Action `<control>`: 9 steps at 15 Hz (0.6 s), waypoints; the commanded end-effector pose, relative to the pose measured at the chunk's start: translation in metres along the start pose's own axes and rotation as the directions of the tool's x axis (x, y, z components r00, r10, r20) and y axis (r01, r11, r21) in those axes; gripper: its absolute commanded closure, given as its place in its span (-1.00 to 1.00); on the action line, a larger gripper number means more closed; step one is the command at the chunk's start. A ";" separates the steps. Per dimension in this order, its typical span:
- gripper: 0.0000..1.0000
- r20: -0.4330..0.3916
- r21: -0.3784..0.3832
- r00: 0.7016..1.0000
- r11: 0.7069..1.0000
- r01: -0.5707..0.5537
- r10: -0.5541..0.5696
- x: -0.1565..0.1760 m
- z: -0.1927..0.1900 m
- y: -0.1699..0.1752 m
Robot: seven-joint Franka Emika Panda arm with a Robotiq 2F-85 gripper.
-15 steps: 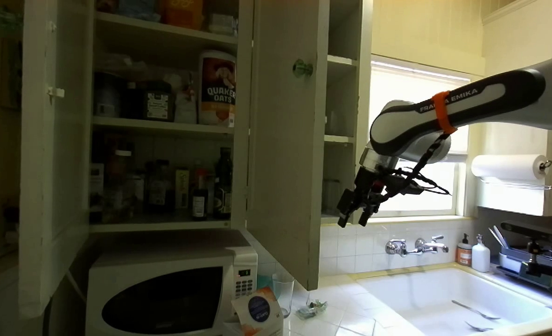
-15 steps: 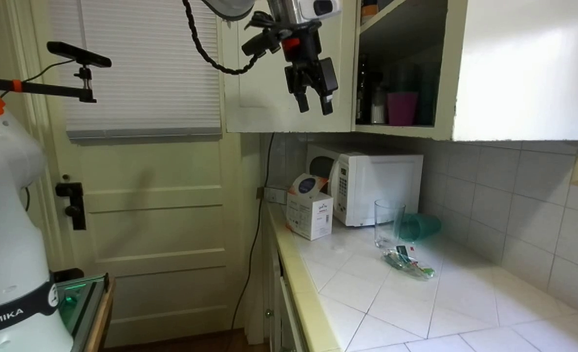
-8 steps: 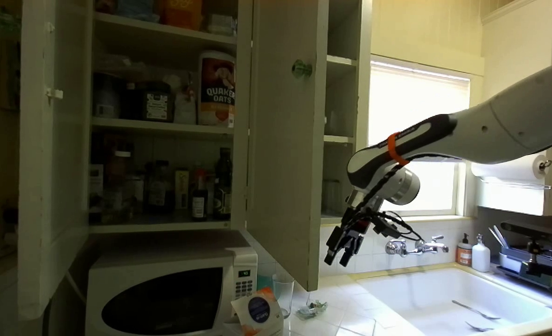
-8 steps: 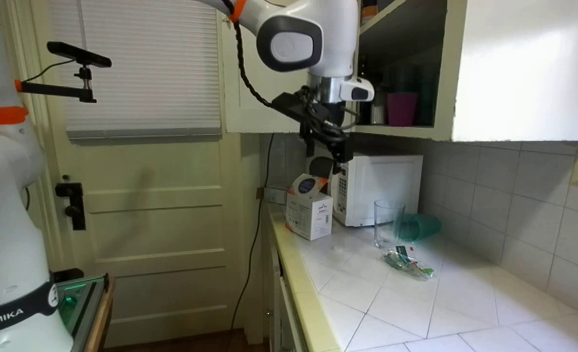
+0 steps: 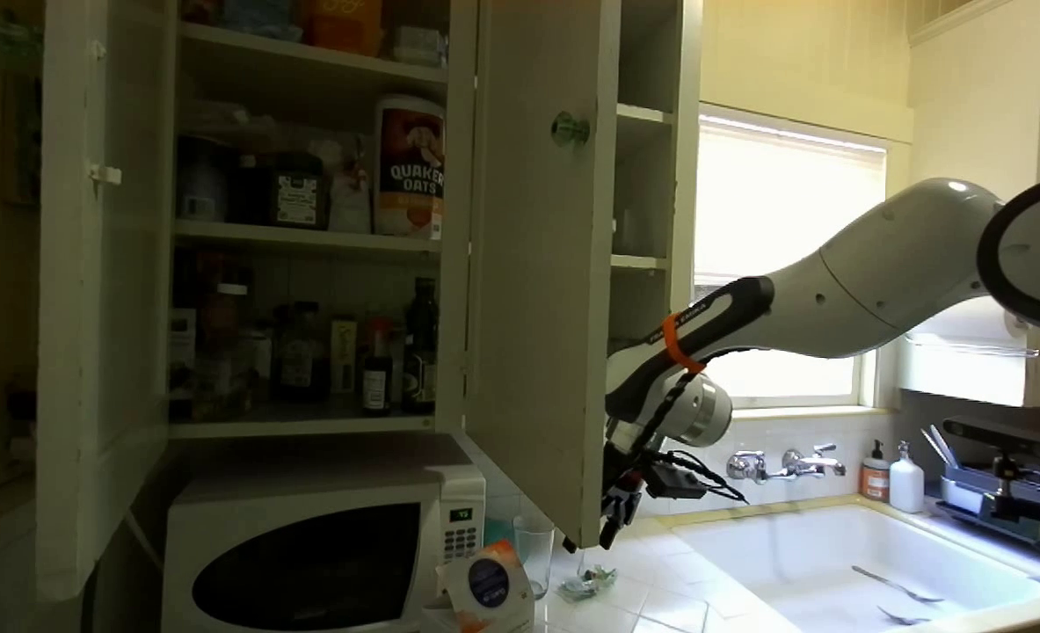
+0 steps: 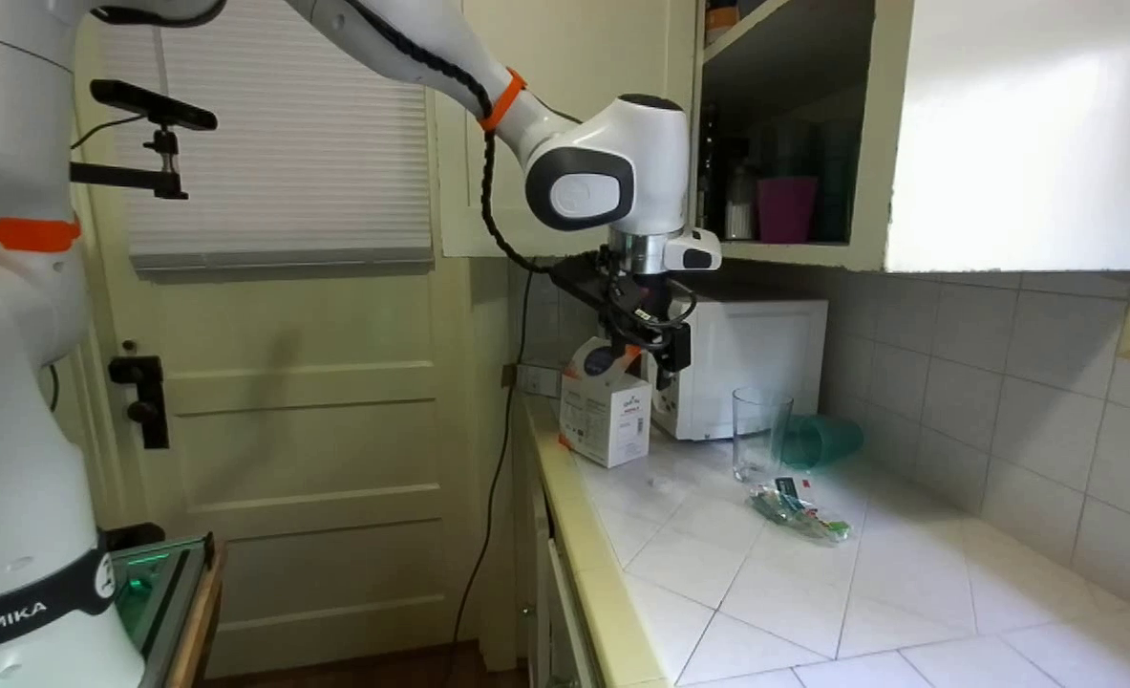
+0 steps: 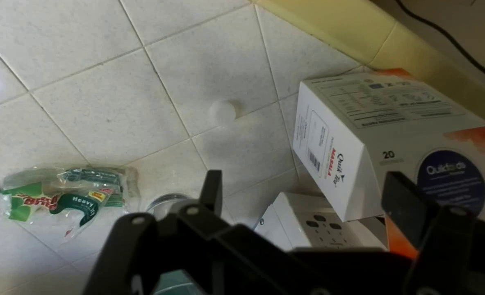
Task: Open the right cabinet door then put the white box on the bottom shelf.
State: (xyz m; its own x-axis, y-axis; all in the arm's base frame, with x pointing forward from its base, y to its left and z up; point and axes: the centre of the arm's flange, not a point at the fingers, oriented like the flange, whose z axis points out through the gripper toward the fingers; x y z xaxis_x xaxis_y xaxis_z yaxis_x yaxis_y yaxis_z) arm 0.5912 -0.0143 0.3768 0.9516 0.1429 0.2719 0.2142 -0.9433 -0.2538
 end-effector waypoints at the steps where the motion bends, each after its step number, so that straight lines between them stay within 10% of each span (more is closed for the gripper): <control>1: -1.00 0.001 0.002 1.000 1.000 0.003 -0.003 0.000 0.001 -0.002; 9: -1.00 -0.084 0.104 0.996 0.994 -0.018 0.027 0.021 0.035 0.004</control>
State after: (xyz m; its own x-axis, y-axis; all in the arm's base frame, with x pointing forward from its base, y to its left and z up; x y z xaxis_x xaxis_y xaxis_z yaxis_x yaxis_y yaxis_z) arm 0.6032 -0.0058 0.3678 0.9419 0.1134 0.3160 0.2181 -0.9223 -0.3192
